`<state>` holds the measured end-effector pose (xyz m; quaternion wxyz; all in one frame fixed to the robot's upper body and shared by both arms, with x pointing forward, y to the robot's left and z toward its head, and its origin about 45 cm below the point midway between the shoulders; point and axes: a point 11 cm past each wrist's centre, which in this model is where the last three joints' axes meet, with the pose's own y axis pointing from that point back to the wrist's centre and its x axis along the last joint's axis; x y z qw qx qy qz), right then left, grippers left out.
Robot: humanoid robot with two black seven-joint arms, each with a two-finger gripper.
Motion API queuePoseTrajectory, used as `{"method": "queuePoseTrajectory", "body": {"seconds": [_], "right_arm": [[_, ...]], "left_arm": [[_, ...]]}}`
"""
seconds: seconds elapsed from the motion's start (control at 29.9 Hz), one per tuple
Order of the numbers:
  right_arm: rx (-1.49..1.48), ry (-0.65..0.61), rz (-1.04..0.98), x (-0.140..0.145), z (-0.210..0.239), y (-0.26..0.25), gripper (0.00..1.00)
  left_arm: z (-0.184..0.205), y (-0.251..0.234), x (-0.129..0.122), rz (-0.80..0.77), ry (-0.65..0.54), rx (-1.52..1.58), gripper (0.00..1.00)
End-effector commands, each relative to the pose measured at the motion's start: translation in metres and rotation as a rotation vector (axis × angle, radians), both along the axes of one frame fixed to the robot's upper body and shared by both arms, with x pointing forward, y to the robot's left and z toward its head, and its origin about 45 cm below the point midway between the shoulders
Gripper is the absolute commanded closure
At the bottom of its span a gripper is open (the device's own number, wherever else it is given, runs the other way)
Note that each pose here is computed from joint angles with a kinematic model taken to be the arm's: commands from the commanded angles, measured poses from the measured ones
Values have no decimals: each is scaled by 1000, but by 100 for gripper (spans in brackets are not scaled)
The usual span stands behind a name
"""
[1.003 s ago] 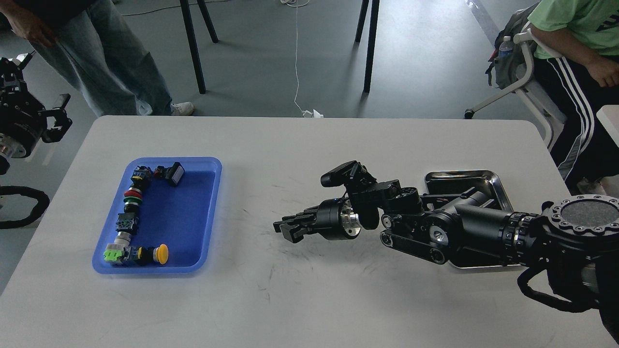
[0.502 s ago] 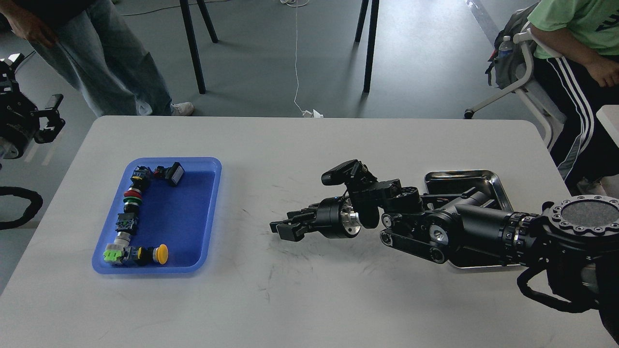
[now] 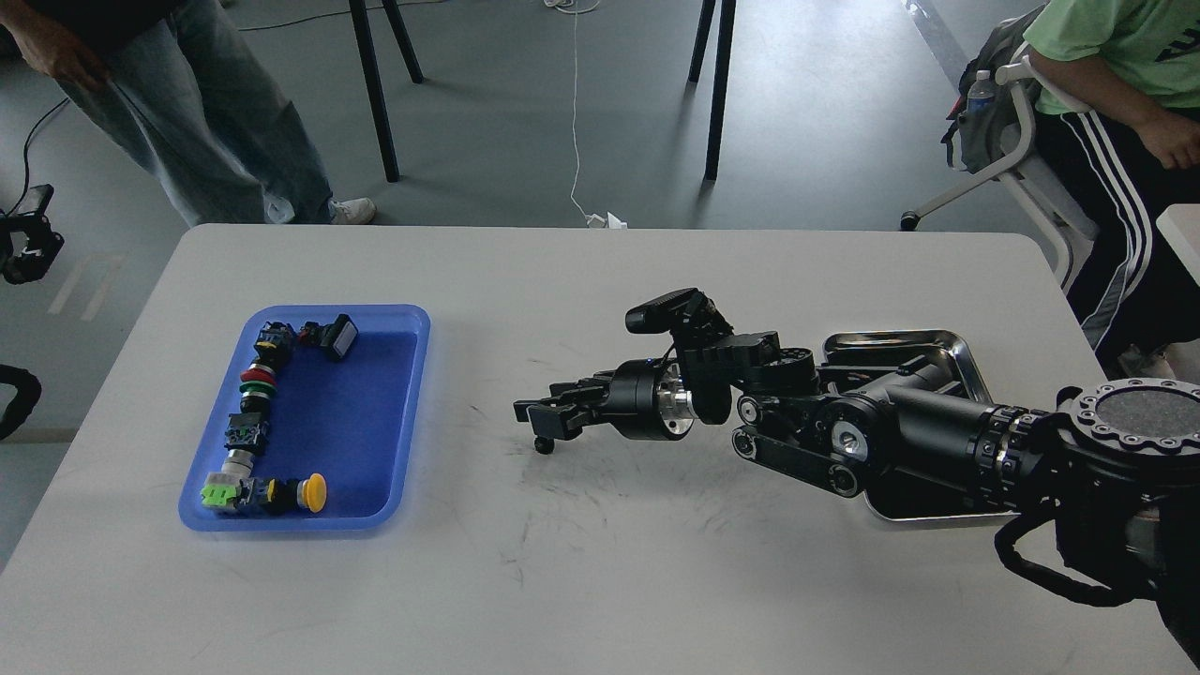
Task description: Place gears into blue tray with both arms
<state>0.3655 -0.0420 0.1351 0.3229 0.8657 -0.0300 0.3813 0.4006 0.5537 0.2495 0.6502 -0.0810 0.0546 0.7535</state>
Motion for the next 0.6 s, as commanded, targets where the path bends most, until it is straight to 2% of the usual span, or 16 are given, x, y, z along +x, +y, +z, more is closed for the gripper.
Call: {"method": "queuePoseTrajectory", "body": {"seconds": [0.0,0.27,0.47,0.57], "right_arm": [[28,-2,-18,4,7,2,41],[116,-9,-73,18,29,8,39],[250,-8,-210,44,52,0,31],[329,4,-302,60,64,-11,24]], "left_arm": [[-2,5,-3,5,20,26,2],[-5,-3,0,-25,32,47,2],[2,-17,7,-104,38,135,2],[6,-25,13,-142,40,159,2]]}}
